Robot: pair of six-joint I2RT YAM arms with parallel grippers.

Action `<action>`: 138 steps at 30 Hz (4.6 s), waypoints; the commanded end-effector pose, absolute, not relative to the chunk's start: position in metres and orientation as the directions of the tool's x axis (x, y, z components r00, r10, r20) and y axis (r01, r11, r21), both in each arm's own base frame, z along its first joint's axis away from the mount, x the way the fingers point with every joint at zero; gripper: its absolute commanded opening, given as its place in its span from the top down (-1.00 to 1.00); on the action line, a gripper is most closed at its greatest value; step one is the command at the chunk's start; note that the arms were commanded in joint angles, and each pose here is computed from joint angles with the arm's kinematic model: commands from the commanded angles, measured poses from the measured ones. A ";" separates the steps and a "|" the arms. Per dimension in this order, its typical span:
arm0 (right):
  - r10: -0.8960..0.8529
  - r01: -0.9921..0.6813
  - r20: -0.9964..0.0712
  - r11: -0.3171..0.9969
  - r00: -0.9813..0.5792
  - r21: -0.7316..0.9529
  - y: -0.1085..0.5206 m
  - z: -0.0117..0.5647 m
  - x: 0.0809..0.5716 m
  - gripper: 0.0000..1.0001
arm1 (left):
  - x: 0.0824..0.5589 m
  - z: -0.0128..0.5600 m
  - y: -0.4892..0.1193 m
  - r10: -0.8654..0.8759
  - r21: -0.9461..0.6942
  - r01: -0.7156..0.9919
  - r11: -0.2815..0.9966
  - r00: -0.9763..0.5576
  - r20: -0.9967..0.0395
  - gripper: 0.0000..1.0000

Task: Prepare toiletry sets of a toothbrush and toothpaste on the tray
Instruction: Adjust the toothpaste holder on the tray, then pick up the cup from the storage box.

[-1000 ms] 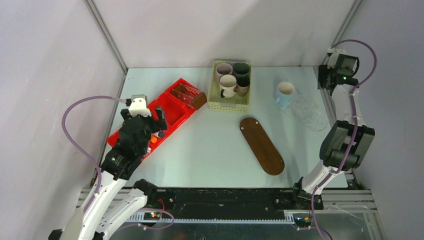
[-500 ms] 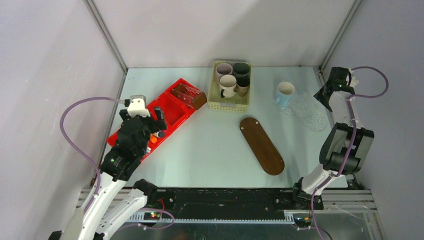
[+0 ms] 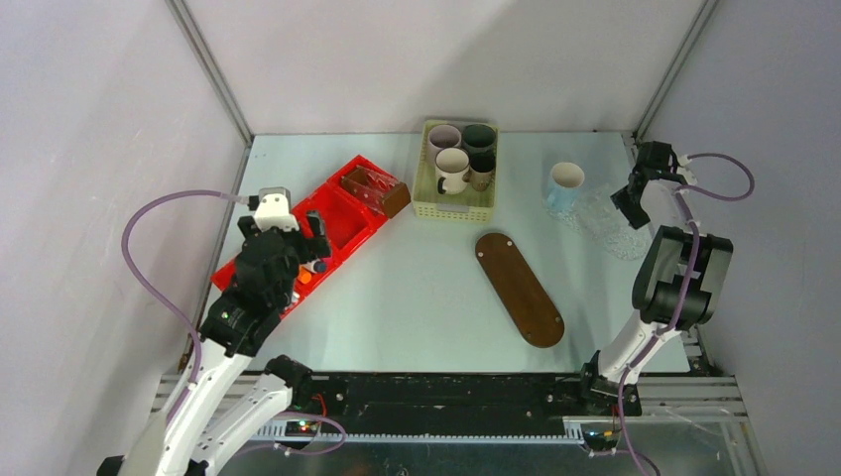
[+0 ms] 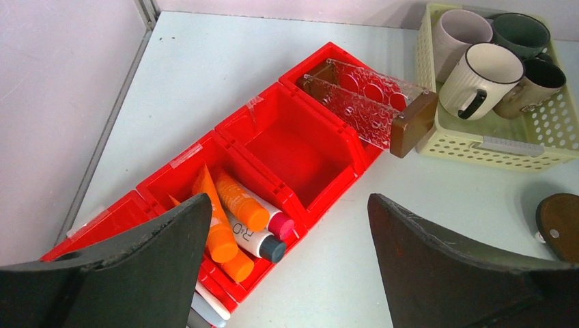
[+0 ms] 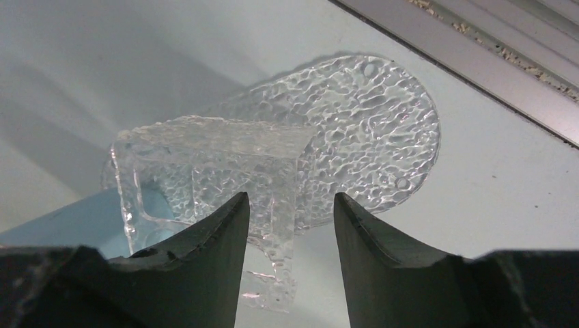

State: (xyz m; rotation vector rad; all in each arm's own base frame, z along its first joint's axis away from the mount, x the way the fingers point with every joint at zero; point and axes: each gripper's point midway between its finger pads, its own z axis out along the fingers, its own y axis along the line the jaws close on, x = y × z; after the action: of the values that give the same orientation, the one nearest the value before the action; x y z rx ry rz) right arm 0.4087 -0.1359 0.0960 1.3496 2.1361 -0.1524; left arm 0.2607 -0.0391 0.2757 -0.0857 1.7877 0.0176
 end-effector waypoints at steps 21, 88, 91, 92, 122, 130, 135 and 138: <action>0.646 0.702 -0.589 0.690 -0.486 0.178 -0.147 0.098 0.428 0.98 | 0.265 0.271 -0.036 -0.037 -0.020 -0.082 0.996 -0.218 -0.975 -0.83; 0.635 0.619 -0.476 0.755 -0.608 0.216 -0.123 0.093 0.428 0.96 | 0.267 0.269 -0.040 -0.035 -0.021 -0.064 0.998 -0.227 -0.973 -0.83; 0.636 0.620 -0.473 0.754 -0.610 0.215 -0.122 0.091 0.428 0.95 | 0.267 0.269 -0.040 -0.036 -0.022 -0.064 0.998 -0.226 -0.973 -0.83; 0.636 0.620 -0.472 0.754 -0.610 0.215 -0.122 0.090 0.428 0.94 | 0.266 0.269 -0.040 -0.035 -0.021 -0.064 0.998 -0.228 -0.973 -0.83; 0.505 0.480 -0.717 0.836 -0.480 0.267 -0.105 0.220 0.426 -0.15 | 0.268 0.267 -0.040 -0.038 -0.023 -0.063 0.998 -0.239 -0.970 -0.84; 0.324 0.210 -0.819 0.945 -0.474 0.252 -0.021 0.263 0.450 -0.23 | 0.271 0.260 -0.041 -0.033 -0.017 -0.065 0.998 -0.263 -0.964 -0.84; 0.198 0.031 -0.850 0.977 -0.488 0.209 0.048 0.264 0.471 -0.24 | 0.274 0.256 -0.041 -0.026 -0.006 -0.070 0.998 -0.279 -0.960 -0.85; 0.129 -0.045 -0.847 0.983 -0.516 0.177 0.081 0.249 0.484 -0.24 | 0.275 0.255 -0.040 -0.023 -0.001 -0.075 0.997 -0.283 -0.959 -0.85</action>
State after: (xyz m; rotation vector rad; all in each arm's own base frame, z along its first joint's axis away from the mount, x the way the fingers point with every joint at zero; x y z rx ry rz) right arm 0.4554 0.0477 0.2364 0.2072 2.1707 0.2040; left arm 0.2716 -0.0421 0.2502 -0.0618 1.8726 0.0471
